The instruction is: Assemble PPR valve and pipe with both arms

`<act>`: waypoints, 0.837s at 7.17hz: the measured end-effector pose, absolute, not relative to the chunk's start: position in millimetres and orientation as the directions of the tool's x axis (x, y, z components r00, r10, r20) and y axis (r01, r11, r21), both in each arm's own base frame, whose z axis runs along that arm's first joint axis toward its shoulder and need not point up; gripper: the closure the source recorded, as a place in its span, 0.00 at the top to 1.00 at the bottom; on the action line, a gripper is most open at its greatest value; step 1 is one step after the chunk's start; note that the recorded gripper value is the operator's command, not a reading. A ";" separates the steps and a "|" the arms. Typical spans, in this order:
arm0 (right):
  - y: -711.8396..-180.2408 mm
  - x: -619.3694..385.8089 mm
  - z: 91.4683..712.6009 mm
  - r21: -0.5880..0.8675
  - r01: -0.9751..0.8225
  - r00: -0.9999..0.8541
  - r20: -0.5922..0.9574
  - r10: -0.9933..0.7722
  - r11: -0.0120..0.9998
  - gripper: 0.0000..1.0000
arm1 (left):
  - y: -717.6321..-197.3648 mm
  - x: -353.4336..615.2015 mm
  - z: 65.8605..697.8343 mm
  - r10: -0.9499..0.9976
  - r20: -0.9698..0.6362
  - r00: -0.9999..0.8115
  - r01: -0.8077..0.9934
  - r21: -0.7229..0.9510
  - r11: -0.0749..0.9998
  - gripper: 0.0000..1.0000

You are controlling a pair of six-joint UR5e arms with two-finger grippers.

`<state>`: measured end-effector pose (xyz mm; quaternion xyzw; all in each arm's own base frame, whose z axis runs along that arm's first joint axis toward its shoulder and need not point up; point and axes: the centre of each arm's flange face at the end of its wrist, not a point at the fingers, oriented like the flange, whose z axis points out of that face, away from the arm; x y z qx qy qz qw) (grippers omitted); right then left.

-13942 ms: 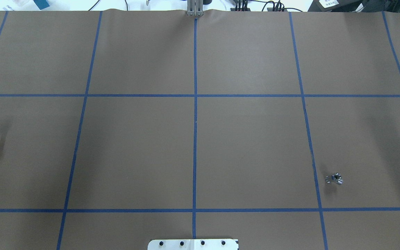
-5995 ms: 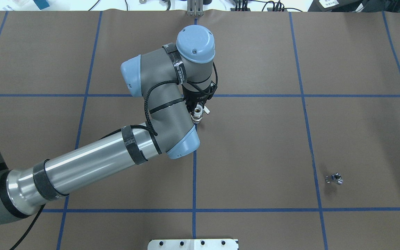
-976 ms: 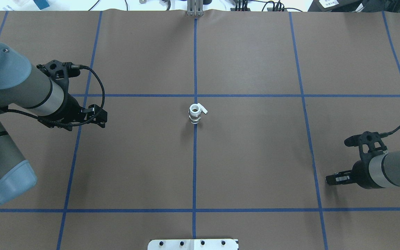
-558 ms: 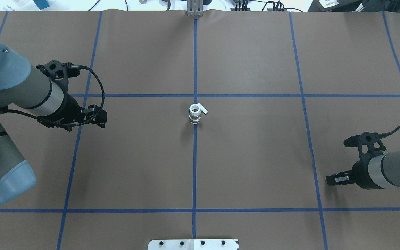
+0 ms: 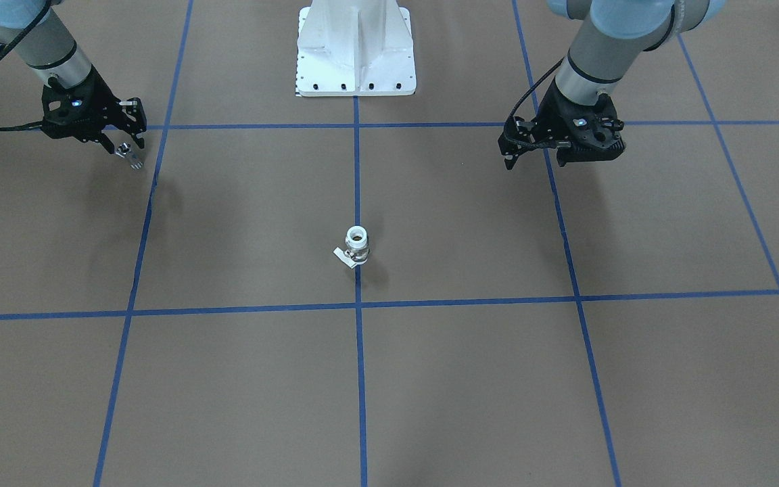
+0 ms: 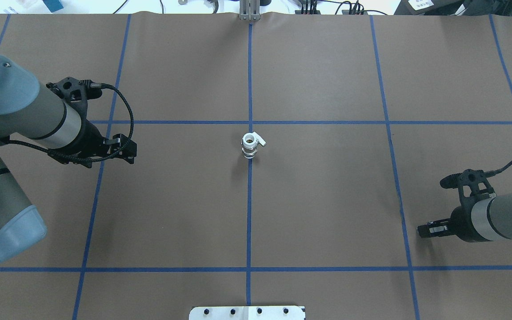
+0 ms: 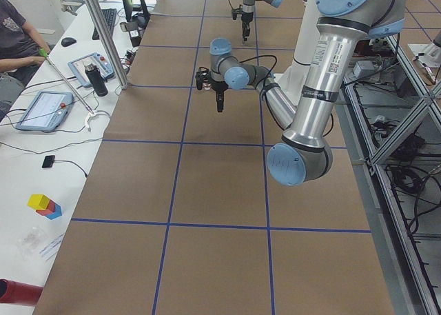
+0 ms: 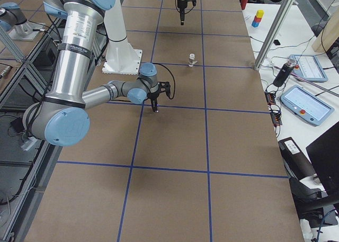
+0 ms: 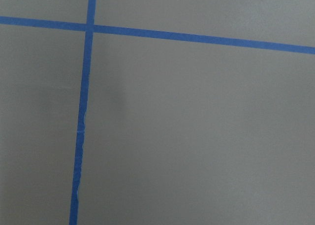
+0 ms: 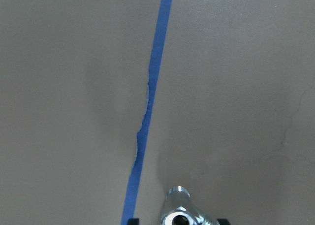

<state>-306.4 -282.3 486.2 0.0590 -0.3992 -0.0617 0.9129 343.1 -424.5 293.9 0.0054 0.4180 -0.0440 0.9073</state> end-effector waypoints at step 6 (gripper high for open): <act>-282.3 -307.6 490.2 0.157 0.071 0.678 0.717 -0.163 0.985 0.00 | -424.2 342.9 293.4 -0.075 -0.760 0.646 0.084 -0.026 0.996 1.00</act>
